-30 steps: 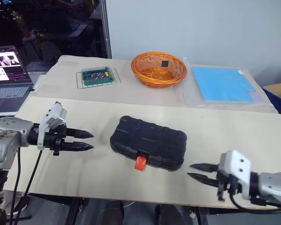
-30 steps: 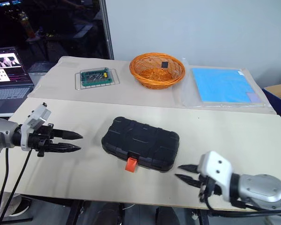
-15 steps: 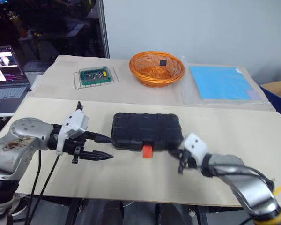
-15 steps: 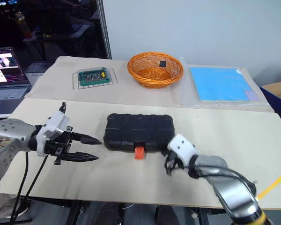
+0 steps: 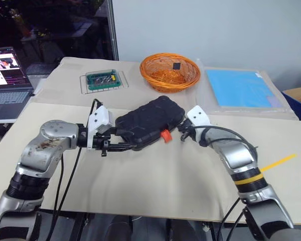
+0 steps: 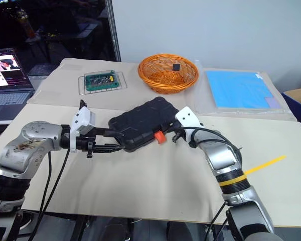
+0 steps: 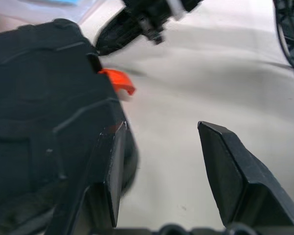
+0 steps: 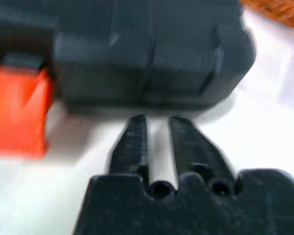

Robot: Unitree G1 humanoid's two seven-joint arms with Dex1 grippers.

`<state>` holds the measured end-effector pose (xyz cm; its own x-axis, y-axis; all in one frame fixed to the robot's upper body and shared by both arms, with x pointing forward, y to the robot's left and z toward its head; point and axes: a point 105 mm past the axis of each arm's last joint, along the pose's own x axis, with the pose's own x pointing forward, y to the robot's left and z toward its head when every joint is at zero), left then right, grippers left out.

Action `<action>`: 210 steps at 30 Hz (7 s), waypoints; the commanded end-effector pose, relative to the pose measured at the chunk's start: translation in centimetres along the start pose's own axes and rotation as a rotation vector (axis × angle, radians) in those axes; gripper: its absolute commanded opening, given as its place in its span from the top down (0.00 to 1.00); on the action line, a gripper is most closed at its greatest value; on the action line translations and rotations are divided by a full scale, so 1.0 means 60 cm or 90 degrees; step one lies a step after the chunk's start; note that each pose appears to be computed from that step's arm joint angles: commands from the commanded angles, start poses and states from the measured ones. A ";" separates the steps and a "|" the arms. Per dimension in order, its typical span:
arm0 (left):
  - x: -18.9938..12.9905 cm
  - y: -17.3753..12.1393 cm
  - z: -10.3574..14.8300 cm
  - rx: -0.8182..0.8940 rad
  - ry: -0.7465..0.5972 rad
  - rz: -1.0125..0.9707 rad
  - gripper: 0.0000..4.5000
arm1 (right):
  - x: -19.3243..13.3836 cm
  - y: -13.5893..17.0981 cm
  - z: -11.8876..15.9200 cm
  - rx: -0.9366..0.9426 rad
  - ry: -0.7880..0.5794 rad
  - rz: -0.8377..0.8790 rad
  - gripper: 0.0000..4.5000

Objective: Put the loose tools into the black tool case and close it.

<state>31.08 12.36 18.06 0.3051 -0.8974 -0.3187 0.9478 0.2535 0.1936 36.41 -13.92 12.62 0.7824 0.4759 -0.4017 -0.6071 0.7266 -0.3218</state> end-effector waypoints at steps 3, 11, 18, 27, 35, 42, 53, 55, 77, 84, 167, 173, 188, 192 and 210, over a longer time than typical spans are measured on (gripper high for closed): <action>0.031 0.020 -0.018 0.006 0.023 0.012 0.44 | -0.060 0.064 0.062 0.089 -0.095 0.102 0.29; 0.045 0.020 -0.061 -0.013 0.071 0.007 0.44 | -0.013 0.086 0.063 0.117 -0.079 0.083 0.00; 0.043 0.020 -0.058 -0.016 0.066 0.012 0.44 | 0.025 0.074 0.060 0.124 -0.060 0.062 0.00; 0.033 0.019 -0.061 -0.020 0.071 0.024 0.44 | 0.036 0.082 0.065 0.121 -0.063 0.080 0.00; 0.031 0.015 -0.066 -0.026 0.079 0.022 0.44 | 0.030 0.082 0.081 0.141 -0.068 0.102 0.13; 0.033 0.011 -0.068 -0.026 0.081 0.017 0.44 | 0.035 0.081 0.077 0.119 -0.037 0.110 0.20; 0.034 0.009 -0.069 -0.026 0.082 0.016 0.44 | 0.034 0.081 0.071 0.098 -0.013 0.120 0.31; 0.034 0.009 -0.069 -0.025 0.083 0.016 0.44 | 0.035 0.081 0.071 0.096 -0.012 0.121 0.45; 0.037 0.016 -0.069 -0.024 0.082 0.019 0.44 | 0.026 0.089 0.105 0.078 -0.166 0.102 0.75; 0.036 0.017 -0.069 -0.023 0.084 0.022 0.44 | 0.024 0.092 0.110 0.086 -0.184 0.106 0.75; 0.047 0.017 -0.088 -0.055 0.088 0.053 0.44 | 0.073 0.095 0.092 0.119 -0.168 0.094 0.98; 0.046 0.014 -0.089 -0.055 0.088 0.055 0.44 | 0.089 0.104 0.052 0.114 -0.091 0.097 0.98; 0.046 0.014 -0.094 -0.058 0.090 0.060 0.44 | 0.121 0.125 -0.018 0.155 -0.026 0.097 0.98; 0.046 0.012 -0.094 -0.058 0.091 0.059 0.44 | 0.129 0.128 -0.027 0.147 -0.013 0.096 0.98; 0.050 0.012 -0.091 -0.063 0.086 0.064 0.44 | 0.131 0.131 -0.051 0.162 0.031 0.123 0.98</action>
<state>33.44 12.00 12.60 0.4141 -0.8102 -0.4149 0.9094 0.3875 0.1511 38.39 -3.78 10.63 0.6849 0.6811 -0.2590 -0.7192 0.6889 -0.0901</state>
